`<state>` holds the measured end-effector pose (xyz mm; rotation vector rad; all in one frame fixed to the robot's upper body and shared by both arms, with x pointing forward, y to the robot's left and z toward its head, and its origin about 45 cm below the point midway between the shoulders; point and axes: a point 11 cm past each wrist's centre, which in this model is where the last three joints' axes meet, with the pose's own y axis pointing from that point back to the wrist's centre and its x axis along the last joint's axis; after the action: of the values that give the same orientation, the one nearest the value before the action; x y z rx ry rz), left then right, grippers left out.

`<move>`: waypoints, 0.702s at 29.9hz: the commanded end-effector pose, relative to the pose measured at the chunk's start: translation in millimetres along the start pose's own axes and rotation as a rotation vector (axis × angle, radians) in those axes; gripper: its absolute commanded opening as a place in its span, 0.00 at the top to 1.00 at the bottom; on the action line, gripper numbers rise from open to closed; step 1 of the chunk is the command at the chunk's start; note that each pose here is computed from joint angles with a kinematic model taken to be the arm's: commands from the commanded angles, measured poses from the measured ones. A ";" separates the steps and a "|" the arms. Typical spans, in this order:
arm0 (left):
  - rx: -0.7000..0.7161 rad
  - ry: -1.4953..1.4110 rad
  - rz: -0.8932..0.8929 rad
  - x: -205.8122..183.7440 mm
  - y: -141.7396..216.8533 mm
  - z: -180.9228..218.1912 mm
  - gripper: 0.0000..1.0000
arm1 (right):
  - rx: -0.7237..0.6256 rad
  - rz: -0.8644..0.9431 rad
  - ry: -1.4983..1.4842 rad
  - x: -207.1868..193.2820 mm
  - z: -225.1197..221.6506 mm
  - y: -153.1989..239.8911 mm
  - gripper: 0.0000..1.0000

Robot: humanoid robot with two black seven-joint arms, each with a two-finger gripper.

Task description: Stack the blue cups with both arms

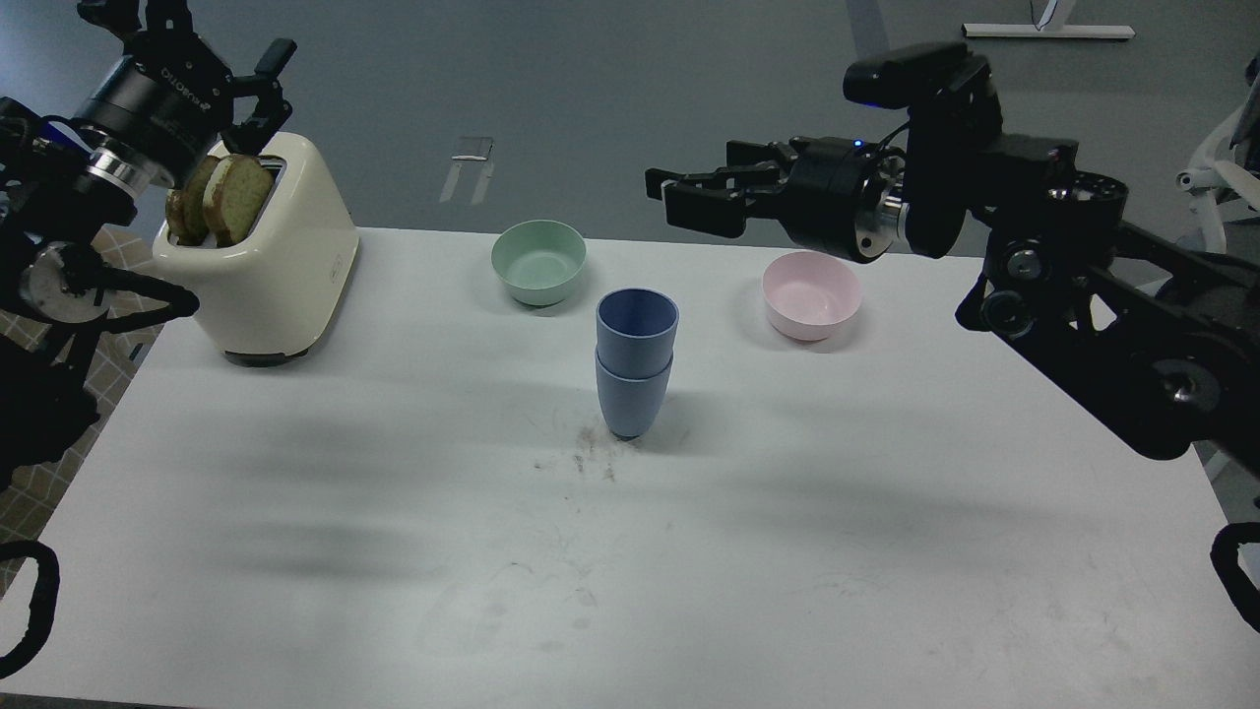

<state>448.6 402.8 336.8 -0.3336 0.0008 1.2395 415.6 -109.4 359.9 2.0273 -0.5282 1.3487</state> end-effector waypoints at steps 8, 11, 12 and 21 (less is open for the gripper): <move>0.016 -0.011 -0.030 -8.6 -2.7 -2.6 0.02 | -0.108 0.400 -0.274 84.4 76.9 74.4 0.00; 0.012 -0.019 -0.050 -14.0 -5.8 1.2 0.02 | -0.136 0.469 -0.400 87.1 107.1 93.1 0.00; 0.013 -0.019 -0.054 -15.3 -6.1 0.8 0.02 | -0.134 0.510 -0.495 87.7 124.2 103.2 0.00; 0.028 -0.025 -0.055 -14.5 -3.9 -2.6 0.02 | -0.095 0.604 -0.861 70.5 181.2 130.1 0.00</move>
<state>448.5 386.2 339.3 -0.2933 -0.0145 1.1847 477.1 -313.4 424.7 2.3548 -1.5871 0.7452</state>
